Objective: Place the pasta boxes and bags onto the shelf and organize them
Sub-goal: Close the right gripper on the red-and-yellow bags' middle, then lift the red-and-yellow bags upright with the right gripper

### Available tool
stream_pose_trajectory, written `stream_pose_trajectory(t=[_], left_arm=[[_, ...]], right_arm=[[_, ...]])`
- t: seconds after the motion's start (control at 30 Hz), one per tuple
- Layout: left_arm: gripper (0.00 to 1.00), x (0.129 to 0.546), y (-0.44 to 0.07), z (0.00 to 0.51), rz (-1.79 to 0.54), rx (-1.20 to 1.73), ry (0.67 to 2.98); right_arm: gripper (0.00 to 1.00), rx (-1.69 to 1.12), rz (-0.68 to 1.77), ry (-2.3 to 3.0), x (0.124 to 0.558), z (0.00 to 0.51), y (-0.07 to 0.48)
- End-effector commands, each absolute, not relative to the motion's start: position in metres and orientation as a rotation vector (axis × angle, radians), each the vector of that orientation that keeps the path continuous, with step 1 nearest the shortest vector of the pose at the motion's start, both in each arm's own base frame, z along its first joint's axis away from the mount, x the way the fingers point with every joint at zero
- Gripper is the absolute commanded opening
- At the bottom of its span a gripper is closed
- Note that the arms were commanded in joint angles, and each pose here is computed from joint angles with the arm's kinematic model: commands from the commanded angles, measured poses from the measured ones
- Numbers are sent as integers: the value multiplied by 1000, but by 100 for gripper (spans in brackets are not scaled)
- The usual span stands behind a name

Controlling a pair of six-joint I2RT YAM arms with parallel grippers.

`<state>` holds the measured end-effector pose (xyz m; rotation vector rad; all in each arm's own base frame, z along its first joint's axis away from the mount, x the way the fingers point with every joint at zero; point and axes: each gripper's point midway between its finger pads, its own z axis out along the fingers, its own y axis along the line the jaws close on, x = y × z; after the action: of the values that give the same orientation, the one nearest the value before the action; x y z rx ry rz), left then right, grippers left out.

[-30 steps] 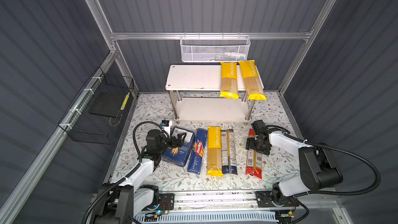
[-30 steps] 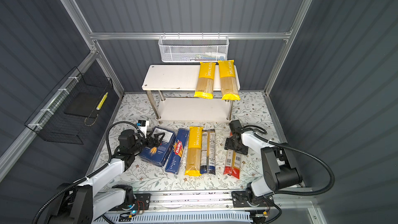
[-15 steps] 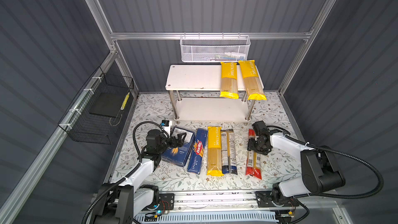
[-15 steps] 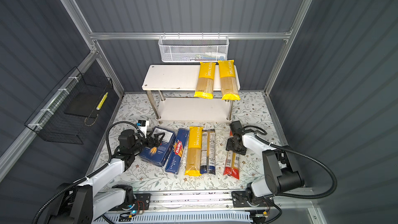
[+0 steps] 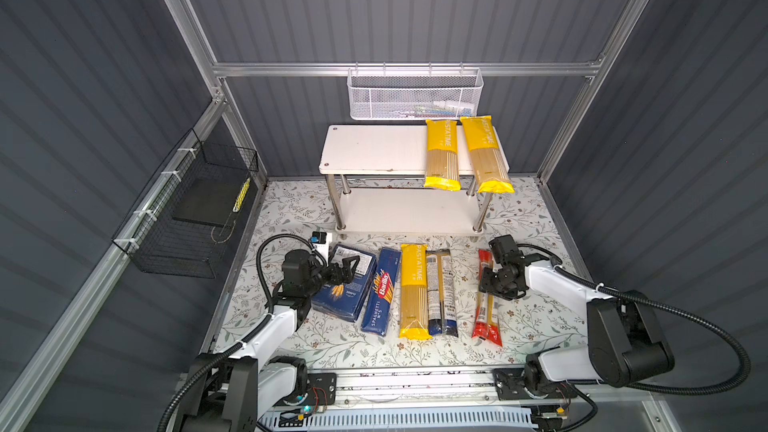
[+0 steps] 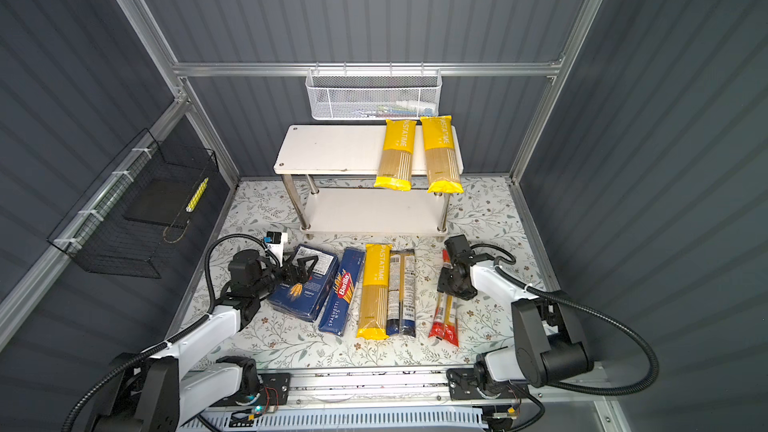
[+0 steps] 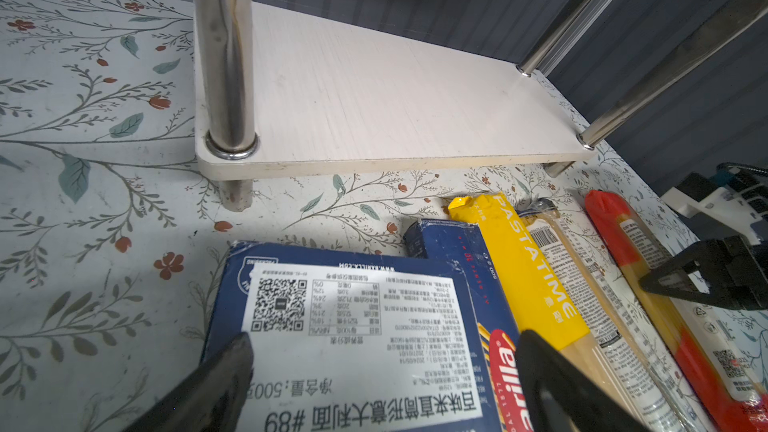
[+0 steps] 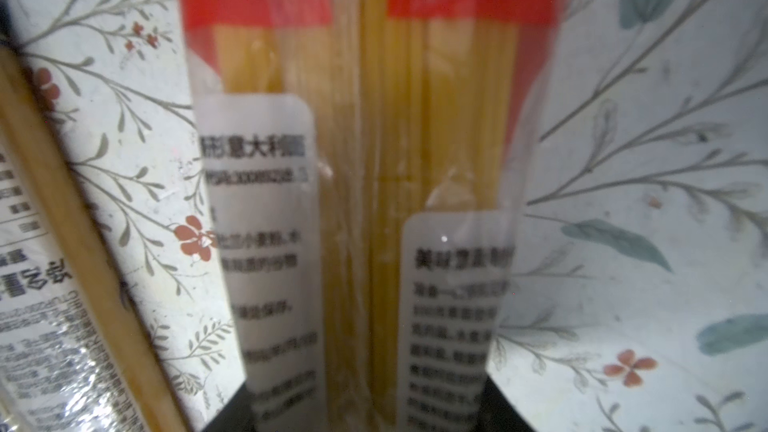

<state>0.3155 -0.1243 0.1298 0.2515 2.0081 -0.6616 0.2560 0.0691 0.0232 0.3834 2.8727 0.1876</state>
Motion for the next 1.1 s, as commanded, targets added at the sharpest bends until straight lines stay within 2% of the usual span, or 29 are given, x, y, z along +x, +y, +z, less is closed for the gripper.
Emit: stream_pose_trajectory(t=[0.0,0.83,1.07], left_arm=[[99,318,-127,138,-657,272,1987],[99,319,-127,139,-657,274,1986],[99,319,-127,138,-656,272,1990]], right_arm=[[49,385,273,2838,259,29,78],[21,265,710,2509,269,136,121],[21,137,769,2438,263,177,147]])
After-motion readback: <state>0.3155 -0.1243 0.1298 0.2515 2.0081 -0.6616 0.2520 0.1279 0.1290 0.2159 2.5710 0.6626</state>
